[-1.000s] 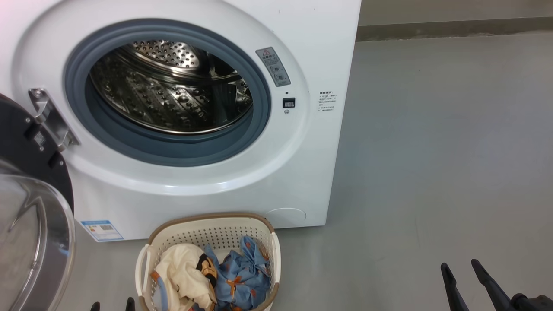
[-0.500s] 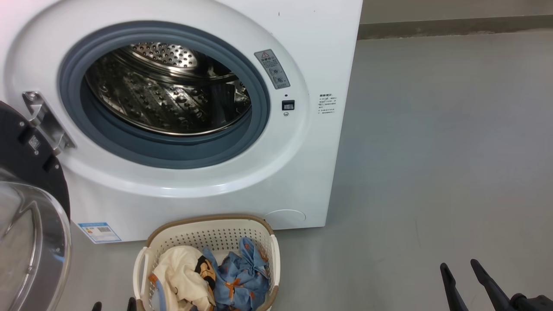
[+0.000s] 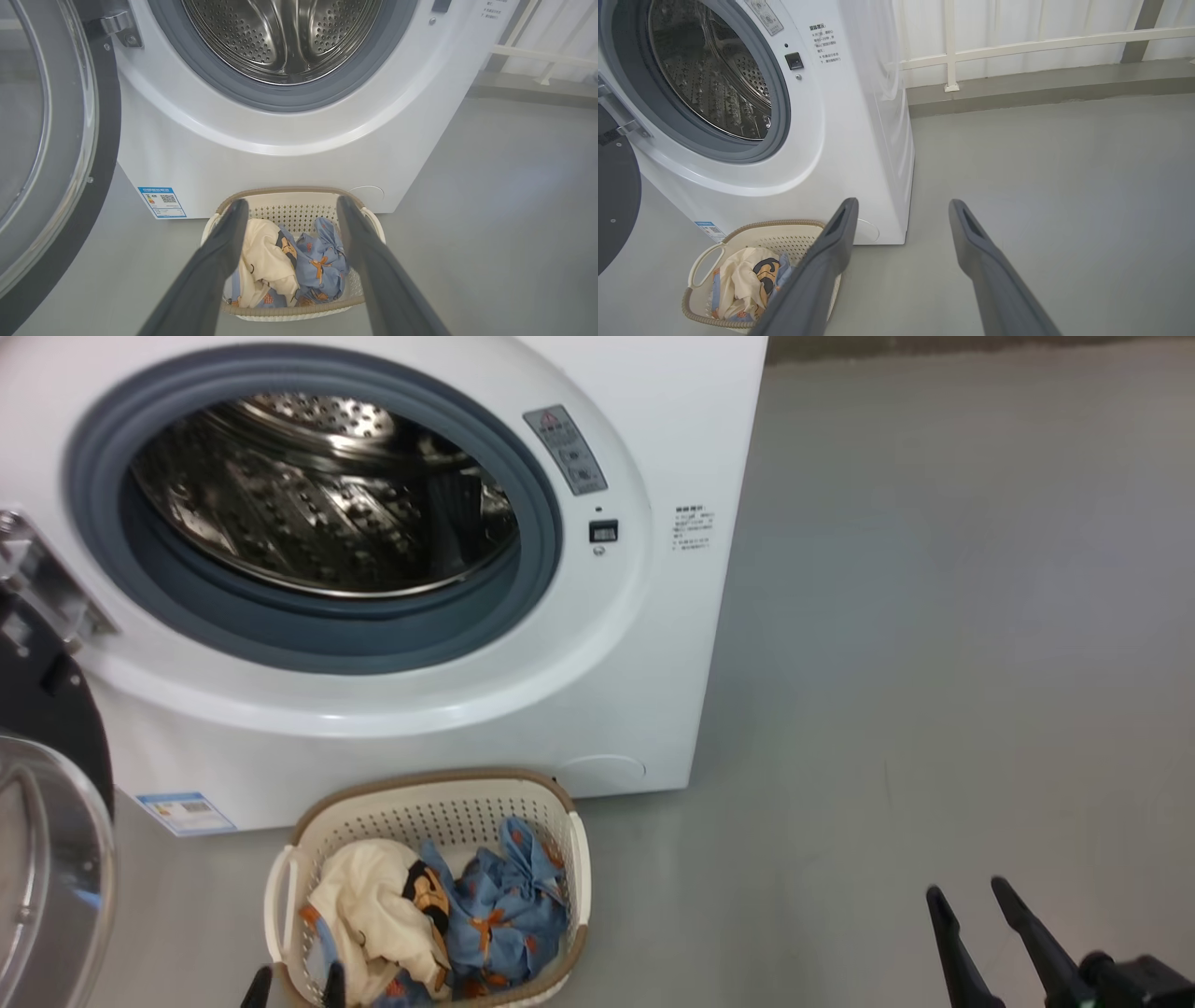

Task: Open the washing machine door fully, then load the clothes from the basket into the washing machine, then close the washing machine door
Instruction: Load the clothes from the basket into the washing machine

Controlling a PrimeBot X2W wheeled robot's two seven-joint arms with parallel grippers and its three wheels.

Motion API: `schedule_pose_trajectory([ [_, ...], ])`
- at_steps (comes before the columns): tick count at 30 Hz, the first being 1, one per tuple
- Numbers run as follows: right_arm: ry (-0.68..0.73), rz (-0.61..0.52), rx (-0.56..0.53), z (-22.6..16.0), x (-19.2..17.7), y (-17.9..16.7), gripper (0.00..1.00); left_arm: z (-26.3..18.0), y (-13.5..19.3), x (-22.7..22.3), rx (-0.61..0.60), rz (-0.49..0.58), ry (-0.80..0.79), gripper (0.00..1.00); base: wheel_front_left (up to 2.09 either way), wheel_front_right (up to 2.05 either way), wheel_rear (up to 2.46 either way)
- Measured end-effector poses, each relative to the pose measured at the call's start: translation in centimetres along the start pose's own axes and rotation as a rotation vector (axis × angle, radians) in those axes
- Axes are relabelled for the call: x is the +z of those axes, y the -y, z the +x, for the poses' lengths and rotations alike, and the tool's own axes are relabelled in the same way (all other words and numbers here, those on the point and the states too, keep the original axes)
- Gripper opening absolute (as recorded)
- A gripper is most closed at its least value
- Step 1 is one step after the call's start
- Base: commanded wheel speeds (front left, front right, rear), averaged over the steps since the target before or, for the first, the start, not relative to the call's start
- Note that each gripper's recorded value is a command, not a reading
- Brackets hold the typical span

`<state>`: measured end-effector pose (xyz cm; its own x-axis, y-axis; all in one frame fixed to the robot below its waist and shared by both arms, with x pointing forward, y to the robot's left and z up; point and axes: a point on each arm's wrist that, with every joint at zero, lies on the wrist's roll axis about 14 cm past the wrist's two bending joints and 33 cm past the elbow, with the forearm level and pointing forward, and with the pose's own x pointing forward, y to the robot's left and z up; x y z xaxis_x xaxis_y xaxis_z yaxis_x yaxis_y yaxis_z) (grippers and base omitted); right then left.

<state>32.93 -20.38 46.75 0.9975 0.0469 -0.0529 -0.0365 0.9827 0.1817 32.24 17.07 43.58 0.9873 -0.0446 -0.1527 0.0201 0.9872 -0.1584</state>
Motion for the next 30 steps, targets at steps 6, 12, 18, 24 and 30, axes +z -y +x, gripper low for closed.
schedule_pose_trajectory([
  [6, -0.007, 0.020, -0.008, 1.7, -0.4, -0.2, 1.00, 3.3, 2.0, -1.7, -0.068, -0.006, -0.060, 1.00, 0.00, 0.00, 0.00],
  [12, -0.029, 0.048, -0.010, 3.8, -1.5, -0.8, 1.00, 7.0, 2.7, -4.6, -0.098, 0.007, -0.151, 1.00, 0.00, 0.00, 0.00],
  [18, -0.058, 0.055, -0.024, 5.4, -2.7, -0.5, 1.00, 10.0, 2.5, -8.6, -0.110, 0.034, -0.302, 1.00, 0.00, 0.00, 0.00],
  [24, -0.093, 0.059, -0.061, 5.9, -4.0, 0.4, 1.00, 12.4, 2.2, -12.1, -0.064, 0.002, -0.435, 1.00, 0.00, 0.00, 0.00],
  [30, -0.116, 0.050, -0.087, 6.7, -4.9, 1.4, 1.00, 13.9, 1.8, -15.7, -0.010, -0.053, -0.573, 1.00, 0.00, 0.00, 0.00],
])
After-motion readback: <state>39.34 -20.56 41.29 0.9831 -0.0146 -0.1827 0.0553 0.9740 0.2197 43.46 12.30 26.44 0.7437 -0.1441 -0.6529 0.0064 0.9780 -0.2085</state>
